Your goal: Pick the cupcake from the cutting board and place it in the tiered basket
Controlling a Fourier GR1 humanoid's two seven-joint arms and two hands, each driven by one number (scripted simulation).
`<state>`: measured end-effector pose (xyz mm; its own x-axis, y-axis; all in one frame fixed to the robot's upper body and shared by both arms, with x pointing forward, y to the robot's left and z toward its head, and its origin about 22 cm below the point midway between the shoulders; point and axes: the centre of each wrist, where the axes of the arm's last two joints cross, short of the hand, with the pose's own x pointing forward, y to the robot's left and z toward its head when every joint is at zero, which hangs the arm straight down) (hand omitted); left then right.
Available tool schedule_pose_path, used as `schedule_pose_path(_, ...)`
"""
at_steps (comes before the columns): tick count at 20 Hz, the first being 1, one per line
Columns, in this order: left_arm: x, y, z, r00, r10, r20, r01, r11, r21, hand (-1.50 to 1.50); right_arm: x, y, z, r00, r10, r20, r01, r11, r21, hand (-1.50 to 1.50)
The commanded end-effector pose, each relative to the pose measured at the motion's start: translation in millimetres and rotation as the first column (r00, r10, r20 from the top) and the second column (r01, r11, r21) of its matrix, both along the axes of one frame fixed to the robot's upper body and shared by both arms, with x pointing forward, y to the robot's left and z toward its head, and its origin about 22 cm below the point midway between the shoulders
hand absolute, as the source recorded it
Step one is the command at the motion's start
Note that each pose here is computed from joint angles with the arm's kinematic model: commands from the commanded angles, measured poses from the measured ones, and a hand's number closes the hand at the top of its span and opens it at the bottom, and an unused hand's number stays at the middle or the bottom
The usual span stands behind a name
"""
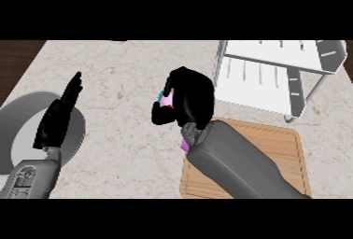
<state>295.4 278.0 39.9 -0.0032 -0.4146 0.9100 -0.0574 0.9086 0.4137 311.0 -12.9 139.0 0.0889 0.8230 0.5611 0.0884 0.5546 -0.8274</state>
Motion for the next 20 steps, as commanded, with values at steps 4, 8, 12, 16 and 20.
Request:
schedule_pose_path(4,-6.9,6,-12,0.999,0.031,-0.024,-0.032,0.999,-0.013,0.0,4,43,75,0.95,-0.172,0.26,0.155,0.984,0.083,1.5)
schedule_pose_path(8,-8.5,6,-9,0.999,0.035,-0.011,-0.035,0.999,0.007,0.0,17,56,103,0.922,-0.225,0.314,0.248,0.968,-0.036,1.5)
schedule_pose_path(12,-9.4,27,-2,0.998,0.058,-0.012,-0.058,0.998,-0.003,0.0,26,58,121,0.928,-0.225,0.297,0.269,0.956,-0.114,1.5)
schedule_pose_path(16,-15.7,6,-12,0.998,0.056,0.017,-0.056,0.998,-0.004,0.0,58,36,133,0.948,-0.205,0.243,0.213,0.977,-0.007,1.5)
schedule_pose_path(20,-4.7,8,-2,0.998,0.068,-0.009,-0.068,0.998,-0.018,0.0,76,37,115,0.949,-0.183,0.255,0.221,0.967,-0.129,1.5)
